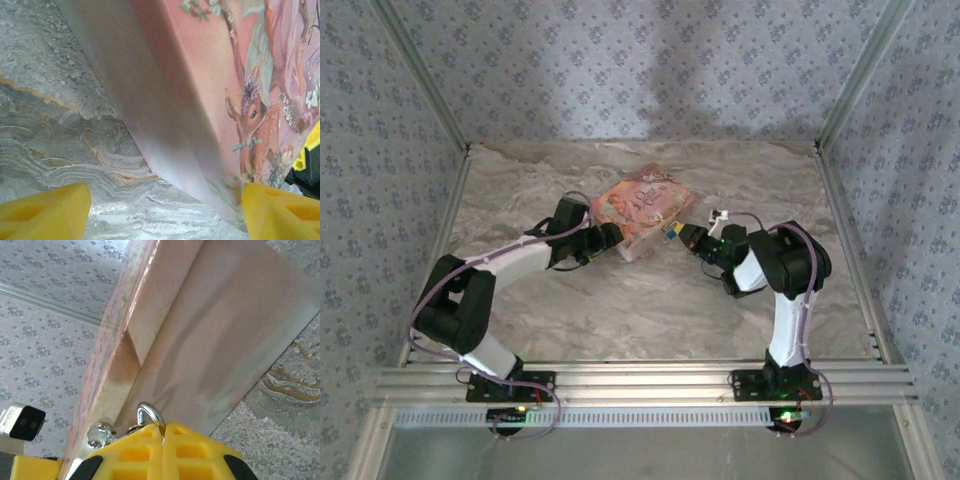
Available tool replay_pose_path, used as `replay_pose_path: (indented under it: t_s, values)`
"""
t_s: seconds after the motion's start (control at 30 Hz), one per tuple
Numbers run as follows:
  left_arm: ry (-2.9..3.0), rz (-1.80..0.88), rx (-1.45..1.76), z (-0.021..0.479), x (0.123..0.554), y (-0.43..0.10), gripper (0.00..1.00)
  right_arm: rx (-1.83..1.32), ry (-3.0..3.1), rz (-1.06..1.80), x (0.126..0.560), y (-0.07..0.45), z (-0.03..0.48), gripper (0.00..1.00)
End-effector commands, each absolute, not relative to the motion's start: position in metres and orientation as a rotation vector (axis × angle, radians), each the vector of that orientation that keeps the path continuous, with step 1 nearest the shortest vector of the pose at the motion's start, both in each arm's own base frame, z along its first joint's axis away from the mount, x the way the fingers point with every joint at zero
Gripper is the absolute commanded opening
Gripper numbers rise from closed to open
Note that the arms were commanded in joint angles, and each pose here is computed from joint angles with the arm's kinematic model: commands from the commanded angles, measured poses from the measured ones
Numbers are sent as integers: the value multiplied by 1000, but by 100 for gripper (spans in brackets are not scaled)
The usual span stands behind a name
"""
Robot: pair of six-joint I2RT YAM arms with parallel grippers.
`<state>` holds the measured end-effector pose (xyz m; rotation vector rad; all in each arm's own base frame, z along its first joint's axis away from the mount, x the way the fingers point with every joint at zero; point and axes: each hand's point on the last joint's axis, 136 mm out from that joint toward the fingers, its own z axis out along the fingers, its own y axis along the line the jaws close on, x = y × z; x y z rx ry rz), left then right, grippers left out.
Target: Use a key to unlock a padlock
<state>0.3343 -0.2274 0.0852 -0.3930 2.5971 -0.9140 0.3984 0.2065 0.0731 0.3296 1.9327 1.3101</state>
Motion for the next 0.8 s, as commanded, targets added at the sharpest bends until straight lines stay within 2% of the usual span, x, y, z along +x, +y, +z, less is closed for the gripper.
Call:
replay_pose_path:
  t_s: [0.0,0.5,0.77]
  values:
    - [2609,-869,-407,88,326,-214,80,327,1891,1271,402,196,89,0]
    - [2397,-696,-432,145,329,-144,97,114,2056,1038,363,174,130,0]
    - [2303,-581,-421,161,329,-114,98,-126,2207,935,317,174,169,0]
